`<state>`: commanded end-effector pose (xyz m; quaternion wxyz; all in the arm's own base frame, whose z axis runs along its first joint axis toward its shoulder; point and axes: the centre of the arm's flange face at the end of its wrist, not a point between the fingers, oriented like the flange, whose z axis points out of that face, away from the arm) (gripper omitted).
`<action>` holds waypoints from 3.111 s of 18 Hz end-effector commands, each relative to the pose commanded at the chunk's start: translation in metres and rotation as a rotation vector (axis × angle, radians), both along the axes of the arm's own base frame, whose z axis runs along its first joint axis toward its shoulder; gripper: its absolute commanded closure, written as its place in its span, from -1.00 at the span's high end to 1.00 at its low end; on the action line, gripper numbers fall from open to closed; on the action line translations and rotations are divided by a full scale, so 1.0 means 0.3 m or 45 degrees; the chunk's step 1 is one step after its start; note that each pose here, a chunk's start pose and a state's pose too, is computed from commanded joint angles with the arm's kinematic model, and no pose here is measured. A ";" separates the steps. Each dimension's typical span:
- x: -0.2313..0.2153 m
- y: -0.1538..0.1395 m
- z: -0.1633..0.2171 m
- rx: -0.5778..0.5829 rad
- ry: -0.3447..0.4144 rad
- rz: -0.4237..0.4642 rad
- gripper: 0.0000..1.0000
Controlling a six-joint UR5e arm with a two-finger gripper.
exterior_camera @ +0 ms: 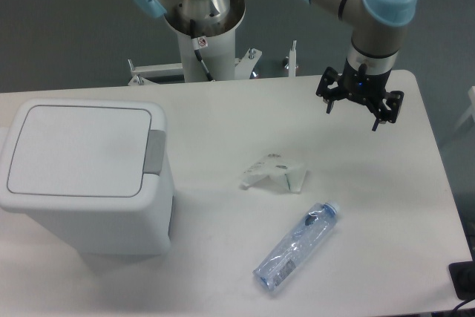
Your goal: Open the trash can
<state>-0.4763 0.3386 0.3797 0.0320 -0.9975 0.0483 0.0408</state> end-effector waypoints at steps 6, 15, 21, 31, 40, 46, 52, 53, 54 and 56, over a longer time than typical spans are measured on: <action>0.008 0.004 0.012 0.007 0.008 -0.006 1.00; 0.043 0.055 0.021 0.194 -0.076 0.208 1.00; 0.071 0.120 0.145 0.298 -0.054 0.302 1.00; 0.176 0.252 0.409 0.702 -0.233 0.222 1.00; 0.206 0.294 0.512 0.672 -0.361 0.533 1.00; 0.300 0.399 0.530 0.658 -0.427 0.625 1.00; 0.418 0.528 0.512 0.663 -0.521 0.828 1.00; 0.421 0.530 0.519 0.672 -0.523 0.850 1.00; 0.428 0.536 0.522 0.677 -0.526 0.853 1.00; 0.448 0.554 0.514 0.669 -0.532 0.837 1.00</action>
